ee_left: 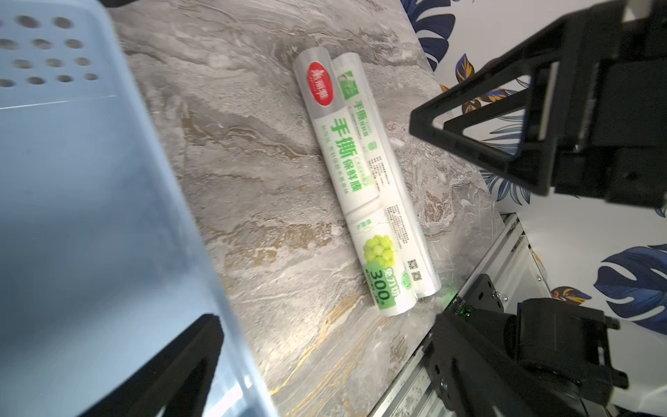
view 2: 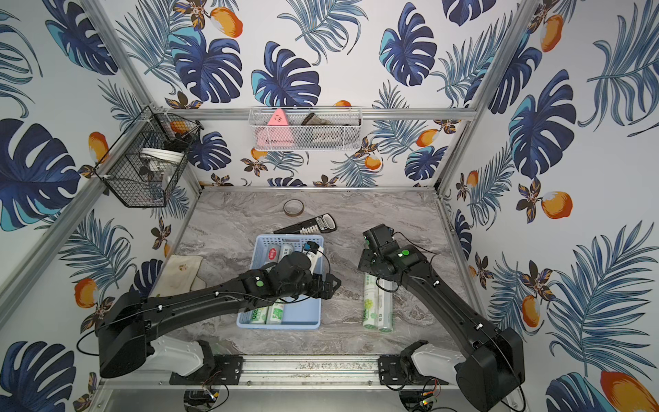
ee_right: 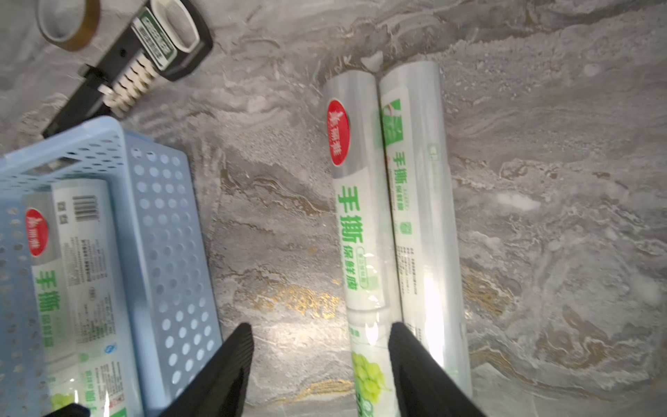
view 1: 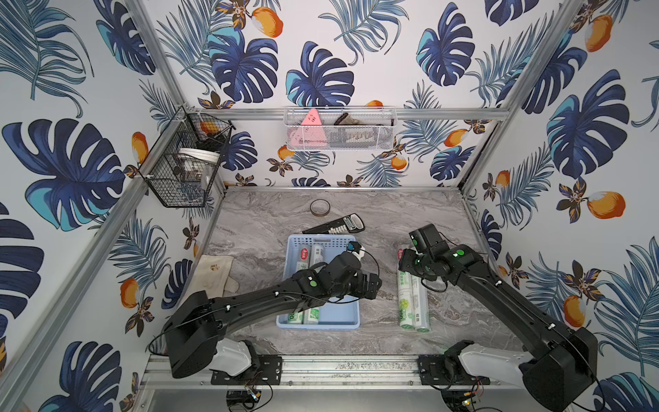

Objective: Put the plastic wrap into the basket
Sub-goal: Pick up the plastic wrap from the center of the board.

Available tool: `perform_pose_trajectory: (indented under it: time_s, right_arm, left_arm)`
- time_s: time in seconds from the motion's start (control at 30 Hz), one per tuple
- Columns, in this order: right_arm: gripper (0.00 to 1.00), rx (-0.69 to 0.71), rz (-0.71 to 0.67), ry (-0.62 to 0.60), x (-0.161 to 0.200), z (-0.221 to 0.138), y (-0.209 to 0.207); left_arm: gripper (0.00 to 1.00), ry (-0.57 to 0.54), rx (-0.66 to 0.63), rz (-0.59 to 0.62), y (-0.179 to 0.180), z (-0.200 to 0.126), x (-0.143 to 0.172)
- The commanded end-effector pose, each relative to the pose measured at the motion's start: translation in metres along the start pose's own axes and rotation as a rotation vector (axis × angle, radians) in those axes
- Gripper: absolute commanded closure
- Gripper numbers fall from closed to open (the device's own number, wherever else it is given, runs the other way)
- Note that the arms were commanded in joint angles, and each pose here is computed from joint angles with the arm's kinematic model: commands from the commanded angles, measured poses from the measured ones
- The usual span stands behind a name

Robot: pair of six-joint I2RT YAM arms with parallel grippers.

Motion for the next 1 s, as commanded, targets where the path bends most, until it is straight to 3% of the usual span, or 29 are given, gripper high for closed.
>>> perform_pose_trajectory:
  time_s: [0.0, 0.27, 0.97]
  right_arm:
    - [0.37, 0.008, -0.038, 0.089, 0.012, 0.008, -0.012]
    - [0.39, 0.01, -0.04, 0.158, 0.014, 0.038, -0.011]
    - [0.4, 0.094, -0.067, 0.218, 0.013, 0.082, -0.013]
  left_arm:
    - [0.01, -0.015, 0.031, 0.029, -0.019, 0.014, -0.004]
    - [0.01, 0.018, 0.049, 0.014, -0.032, 0.038, 0.007]
    - [0.01, 0.01, 0.018, 0.005, -0.027, 0.041, 0.009]
Point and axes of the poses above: each gripper's point midway between its finger pads, its own z axis out along the fingers, its own y axis along the line the jaws close on, x = y × z, the point moved 5 cm from there along -z, back along the fingers
